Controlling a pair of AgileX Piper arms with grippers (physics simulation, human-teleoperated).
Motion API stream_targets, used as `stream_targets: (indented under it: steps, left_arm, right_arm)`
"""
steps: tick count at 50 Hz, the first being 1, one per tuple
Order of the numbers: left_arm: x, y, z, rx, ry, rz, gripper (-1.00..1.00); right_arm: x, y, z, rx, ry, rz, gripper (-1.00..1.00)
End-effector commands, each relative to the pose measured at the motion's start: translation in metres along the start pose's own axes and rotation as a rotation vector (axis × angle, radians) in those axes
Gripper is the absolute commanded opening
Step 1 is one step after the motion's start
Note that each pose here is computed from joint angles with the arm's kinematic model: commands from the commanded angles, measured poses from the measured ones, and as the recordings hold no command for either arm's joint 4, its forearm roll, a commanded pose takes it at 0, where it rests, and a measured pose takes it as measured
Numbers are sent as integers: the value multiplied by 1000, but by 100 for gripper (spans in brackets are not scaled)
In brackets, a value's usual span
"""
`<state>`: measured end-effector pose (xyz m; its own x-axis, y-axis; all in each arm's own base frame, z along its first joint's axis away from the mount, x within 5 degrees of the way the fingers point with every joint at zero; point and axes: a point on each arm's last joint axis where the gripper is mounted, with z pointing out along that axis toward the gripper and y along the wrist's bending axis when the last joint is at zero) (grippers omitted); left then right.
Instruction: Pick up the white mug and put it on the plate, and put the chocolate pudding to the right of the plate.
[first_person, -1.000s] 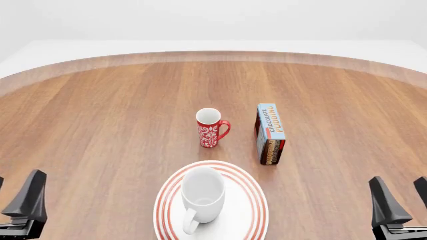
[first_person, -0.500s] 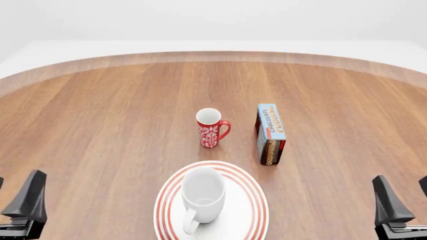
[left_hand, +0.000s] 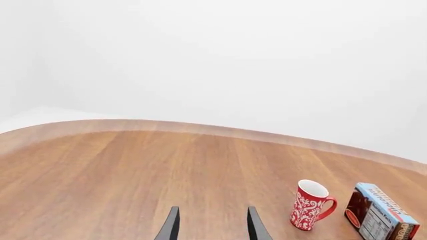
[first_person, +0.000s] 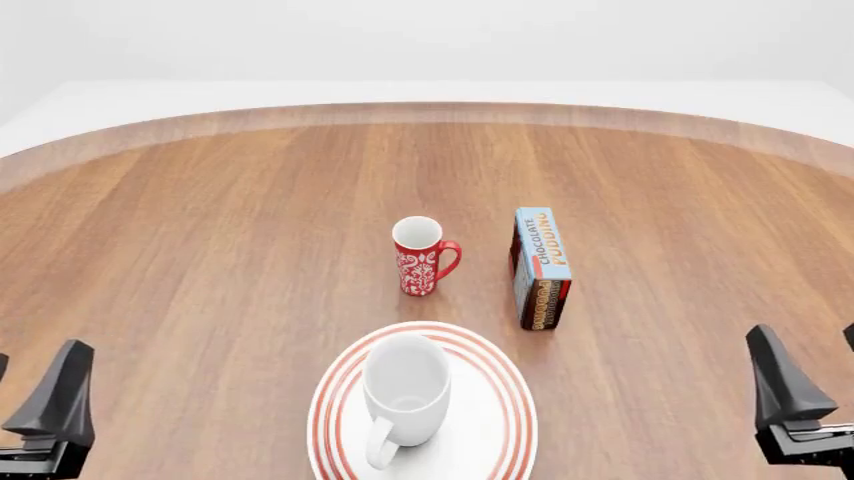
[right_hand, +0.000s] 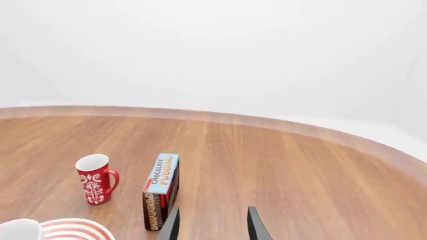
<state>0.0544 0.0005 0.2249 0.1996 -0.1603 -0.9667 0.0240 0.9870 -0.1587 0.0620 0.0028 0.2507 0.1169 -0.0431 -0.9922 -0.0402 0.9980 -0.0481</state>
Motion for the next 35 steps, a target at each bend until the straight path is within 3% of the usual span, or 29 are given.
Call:
stream_targets:
  steps: [1, 35]
  left_arm:
    - [0, 0, 0, 3, 0, -4, 100]
    - [0, 0, 0, 5, -1, -7, 100]
  right_arm:
    - [-14, 1, 12, -26, -1, -26, 100]
    - [-33, 7, 48, -84, 21, -65, 100]
